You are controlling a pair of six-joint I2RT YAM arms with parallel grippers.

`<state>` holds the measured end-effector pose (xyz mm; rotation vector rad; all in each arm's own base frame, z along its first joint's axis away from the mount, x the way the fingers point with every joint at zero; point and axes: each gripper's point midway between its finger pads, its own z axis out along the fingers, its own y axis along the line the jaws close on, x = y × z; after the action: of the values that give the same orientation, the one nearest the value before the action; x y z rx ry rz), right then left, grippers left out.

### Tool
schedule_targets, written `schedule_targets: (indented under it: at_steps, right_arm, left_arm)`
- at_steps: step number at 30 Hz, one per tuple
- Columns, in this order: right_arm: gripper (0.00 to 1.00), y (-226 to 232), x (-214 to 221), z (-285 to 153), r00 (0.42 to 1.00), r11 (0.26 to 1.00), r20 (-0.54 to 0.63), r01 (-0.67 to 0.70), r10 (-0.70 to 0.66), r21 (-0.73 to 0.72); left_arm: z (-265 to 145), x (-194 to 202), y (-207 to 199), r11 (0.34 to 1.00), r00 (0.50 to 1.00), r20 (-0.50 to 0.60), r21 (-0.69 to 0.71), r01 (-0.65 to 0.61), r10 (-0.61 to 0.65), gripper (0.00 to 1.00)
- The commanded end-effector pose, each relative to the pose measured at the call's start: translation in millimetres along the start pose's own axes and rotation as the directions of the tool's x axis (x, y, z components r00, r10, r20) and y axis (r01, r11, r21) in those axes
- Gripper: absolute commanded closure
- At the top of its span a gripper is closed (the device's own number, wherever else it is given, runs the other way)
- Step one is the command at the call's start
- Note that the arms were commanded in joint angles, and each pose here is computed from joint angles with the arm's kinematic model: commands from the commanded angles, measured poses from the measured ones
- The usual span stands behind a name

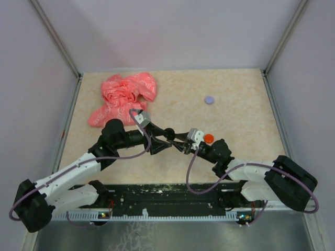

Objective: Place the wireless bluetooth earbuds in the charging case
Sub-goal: Place the earbud in the charging case.

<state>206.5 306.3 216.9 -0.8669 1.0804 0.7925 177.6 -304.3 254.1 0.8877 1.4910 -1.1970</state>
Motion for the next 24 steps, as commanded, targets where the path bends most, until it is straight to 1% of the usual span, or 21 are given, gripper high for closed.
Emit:
schedule_targets:
  at_steps: [1,9,14,18,23,24]
  right_arm:
    - [1.00,1.8,-29.9,2.7,0.994,0.998,0.096,0.062,-0.060,-0.017]
    - [1.00,8.6,-24.1,4.1,0.996,0.996,0.073,0.064,-0.060,-0.061]
    - [1.00,15.0,-19.2,7.3,0.999,0.995,0.050,0.026,-0.021,-0.096]
    - [1.00,17.2,-18.9,9.8,0.998,0.994,0.045,-0.037,0.042,-0.101]
    - [1.00,14.7,-20.3,11.8,0.994,0.993,0.051,-0.088,0.092,-0.080]
    - [1.00,14.6,-20.7,12.0,0.994,0.993,0.053,-0.093,0.097,-0.079]
  left_arm:
    - [3.6,11.5,-12.6,0.996,0.998,-0.065,0.090,0.012,-0.006,0.30]
    - [10.2,-1.4,-21.3,0.986,0.999,-0.032,0.164,-0.020,0.026,0.30]
    - [11.6,-1.2,-20.3,0.985,0.999,-0.023,0.170,-0.038,0.042,0.30]
    - [10.0,-5.0,-13.7,0.992,0.999,-0.012,0.118,-0.047,0.048,0.30]
    - [4.6,-15.1,4.6,0.999,0.999,0.006,-0.025,-0.038,0.038,0.29]
    - [3.4,-15.7,5.3,0.999,0.999,0.007,-0.034,-0.037,0.037,0.28]
